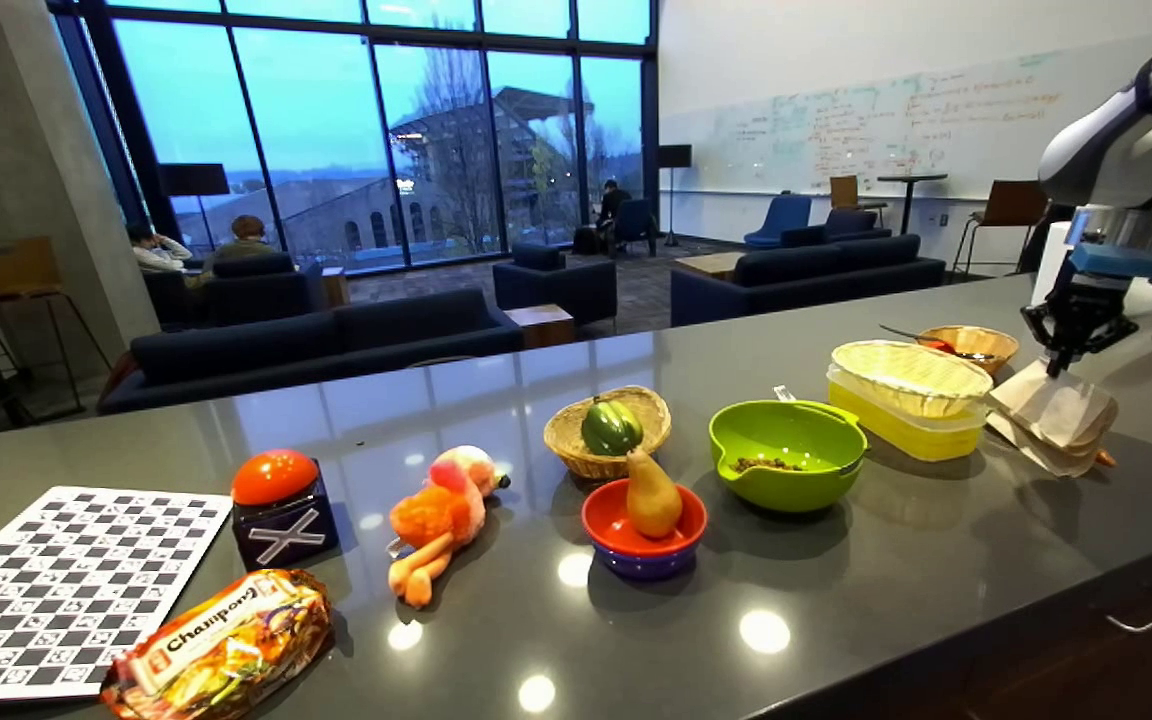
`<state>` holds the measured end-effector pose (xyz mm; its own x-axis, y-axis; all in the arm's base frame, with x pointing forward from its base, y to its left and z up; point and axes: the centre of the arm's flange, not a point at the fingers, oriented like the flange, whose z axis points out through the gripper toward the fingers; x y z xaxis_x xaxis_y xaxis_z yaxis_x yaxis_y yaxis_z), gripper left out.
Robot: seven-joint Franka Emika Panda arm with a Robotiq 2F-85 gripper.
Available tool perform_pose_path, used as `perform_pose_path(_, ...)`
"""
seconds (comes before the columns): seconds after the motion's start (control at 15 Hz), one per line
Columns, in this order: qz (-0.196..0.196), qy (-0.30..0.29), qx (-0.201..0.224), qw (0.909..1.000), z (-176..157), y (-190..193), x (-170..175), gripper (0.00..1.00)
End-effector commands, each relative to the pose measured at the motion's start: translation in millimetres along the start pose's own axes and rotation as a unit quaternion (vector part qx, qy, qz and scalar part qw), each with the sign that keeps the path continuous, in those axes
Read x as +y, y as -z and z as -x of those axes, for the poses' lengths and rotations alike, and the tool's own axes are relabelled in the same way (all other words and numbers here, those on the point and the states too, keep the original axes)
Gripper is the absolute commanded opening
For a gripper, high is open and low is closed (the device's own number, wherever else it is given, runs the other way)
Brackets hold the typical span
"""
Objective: Use the brown paper to clean the carrot
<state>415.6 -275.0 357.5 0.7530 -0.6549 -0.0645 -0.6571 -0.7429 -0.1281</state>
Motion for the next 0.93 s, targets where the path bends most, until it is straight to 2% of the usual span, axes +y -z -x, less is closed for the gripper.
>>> perform_pose_path(0.0, 0.005, -0.005, -0.006, 1.0000, -21, -15, 0, 0.00)
perform_pose_path(0.47, 0.018, 0.006, -0.028, 0.9994, -36, -58, -10, 0.00)
perform_pose_path(0.87, 0.025, 0.013, -0.027, 0.9992, -39, -58, -15, 0.00)
